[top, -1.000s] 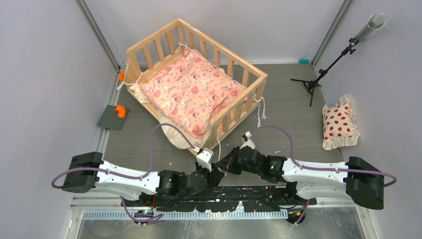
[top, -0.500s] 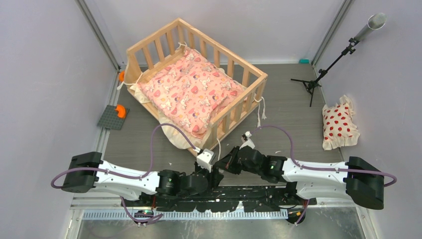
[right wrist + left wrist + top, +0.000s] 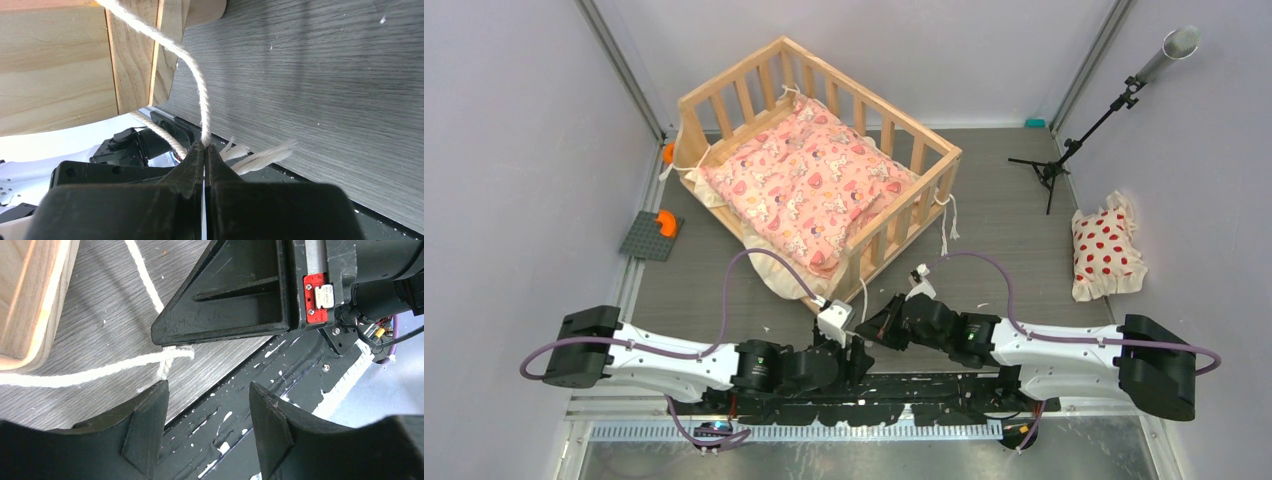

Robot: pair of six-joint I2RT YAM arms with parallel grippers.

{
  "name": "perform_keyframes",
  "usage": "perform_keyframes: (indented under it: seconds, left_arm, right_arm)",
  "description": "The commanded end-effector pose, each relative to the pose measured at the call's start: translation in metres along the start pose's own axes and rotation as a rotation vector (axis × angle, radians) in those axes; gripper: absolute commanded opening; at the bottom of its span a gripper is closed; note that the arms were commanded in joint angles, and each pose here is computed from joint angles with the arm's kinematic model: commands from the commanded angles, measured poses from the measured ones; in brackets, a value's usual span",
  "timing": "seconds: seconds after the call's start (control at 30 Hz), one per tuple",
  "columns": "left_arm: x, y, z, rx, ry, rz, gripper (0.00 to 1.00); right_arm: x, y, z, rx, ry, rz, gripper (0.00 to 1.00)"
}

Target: Set up the pet bed

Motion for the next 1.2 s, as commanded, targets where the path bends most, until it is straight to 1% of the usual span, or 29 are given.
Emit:
perform_keyframes:
  seconds: [0.0,0.2,0.4,0.53,0.63,0.8,0.87,1.0,1.17]
  left_arm:
    - [0.007,-0.006,-0.011,0.024,-0.012,0.019,0.62]
    - [0.011,-0.003,-0.009,0.022,0.005,0.025,0.63]
    - [0.017,-0.008,0.001,-0.013,0.070,0.077,0.63]
    - [0.022,-0.008,0.007,-0.024,0.108,0.116,0.61]
    - [0.027,-0.003,0.007,-0.033,0.107,0.123,0.60]
    - [0.034,0.017,0.002,-0.085,0.090,0.051,0.57]
    - [0.034,0.025,-0.001,-0.110,0.066,0.021,0.55]
    - [0.029,0.035,-0.007,-0.166,-0.005,-0.027,0.56]
    - [0.021,0.035,-0.016,-0.205,-0.088,-0.042,0.59]
  right_arm:
    - [0.001,0.012,-0.005,-0.022,-0.020,-0.047,0.01]
    - [0.001,0.011,-0.005,-0.022,-0.021,-0.046,0.01]
    - [0.001,0.012,-0.004,-0.024,-0.021,-0.047,0.01]
    - [0.001,0.012,-0.005,-0.026,-0.022,-0.049,0.01]
    - [0.001,0.013,-0.005,-0.027,-0.022,-0.050,0.01]
    - [0.001,0.014,-0.005,-0.028,-0.019,-0.053,0.01]
    - [0.001,0.014,-0.005,-0.029,-0.020,-0.054,0.01]
    - [0.001,0.013,-0.004,-0.030,-0.017,-0.049,0.01]
    - [0.001,0.013,-0.004,-0.029,-0.014,-0.050,0.01]
Point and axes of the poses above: each gripper's point midway between its finger pads, its own x axis back along the fingers, its own y axis along the line the jaws close on, z = x × y, the point moved 2 cm from there along x, back along the fingers, and after that the axes turned 8 degrees about x, right-handed, at the moved point
